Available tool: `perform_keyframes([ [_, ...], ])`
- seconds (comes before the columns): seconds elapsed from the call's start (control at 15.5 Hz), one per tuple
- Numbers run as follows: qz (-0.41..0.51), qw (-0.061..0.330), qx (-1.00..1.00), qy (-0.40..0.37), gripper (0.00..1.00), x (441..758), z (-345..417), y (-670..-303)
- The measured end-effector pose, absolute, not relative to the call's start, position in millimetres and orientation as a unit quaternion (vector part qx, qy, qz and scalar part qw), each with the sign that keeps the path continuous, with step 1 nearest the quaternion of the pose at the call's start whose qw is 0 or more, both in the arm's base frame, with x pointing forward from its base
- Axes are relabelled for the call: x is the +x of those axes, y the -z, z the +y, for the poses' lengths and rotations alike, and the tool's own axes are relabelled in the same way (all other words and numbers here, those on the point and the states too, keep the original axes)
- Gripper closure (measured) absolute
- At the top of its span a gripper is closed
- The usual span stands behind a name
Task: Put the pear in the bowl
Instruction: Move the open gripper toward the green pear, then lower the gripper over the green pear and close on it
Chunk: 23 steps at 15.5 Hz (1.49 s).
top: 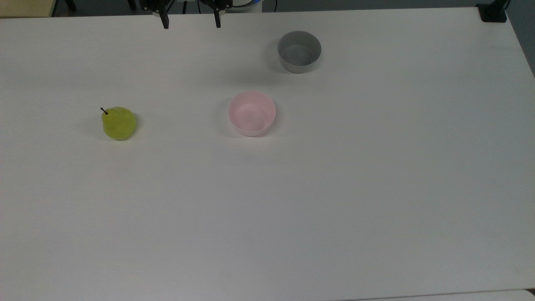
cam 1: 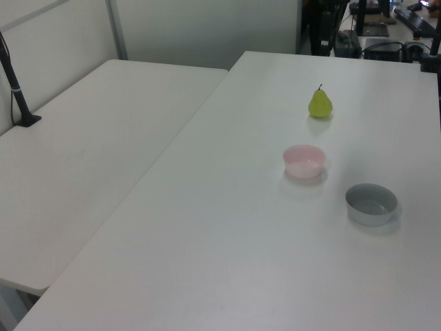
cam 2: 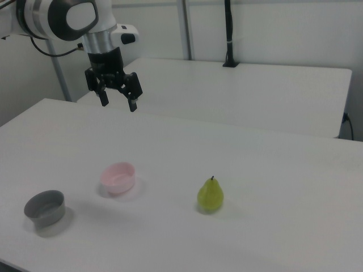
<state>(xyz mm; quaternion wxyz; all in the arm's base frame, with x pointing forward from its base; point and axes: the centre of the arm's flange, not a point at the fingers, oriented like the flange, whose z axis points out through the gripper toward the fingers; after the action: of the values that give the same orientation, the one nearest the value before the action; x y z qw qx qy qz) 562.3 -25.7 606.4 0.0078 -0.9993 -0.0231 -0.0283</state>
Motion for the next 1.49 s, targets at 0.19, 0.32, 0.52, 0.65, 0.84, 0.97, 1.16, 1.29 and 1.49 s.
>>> perform_keyframes([
  [0.19, -0.023, 0.008, -0.999, 0.028, 0.00, 562.3, -25.6, -606.4],
  [0.32, -0.023, 0.008, -0.999, 0.028, 0.00, 562.3, -25.6, -606.4],
  [0.52, -0.023, 0.008, -0.999, 0.028, 0.00, 562.3, -25.6, -606.4],
  [0.65, -0.024, 0.008, -0.999, 0.028, 0.00, 562.3, -25.7, -606.4],
  [0.84, -0.060, 0.006, -0.998, 0.029, 0.00, 562.0, -30.6, -606.4],
  [0.97, -0.108, 0.004, -0.994, 0.029, 0.00, 561.0, -45.6, -606.4],
  [1.16, -0.146, -0.011, -0.989, 0.024, 0.00, 559.1, -68.6, -605.2],
  [1.29, -0.158, -0.037, -0.987, 0.010, 0.00, 559.2, -84.5, -598.4],
  [1.49, -0.148, -0.042, -0.988, -0.014, 0.00, 561.2, -109.9, -572.0],
])
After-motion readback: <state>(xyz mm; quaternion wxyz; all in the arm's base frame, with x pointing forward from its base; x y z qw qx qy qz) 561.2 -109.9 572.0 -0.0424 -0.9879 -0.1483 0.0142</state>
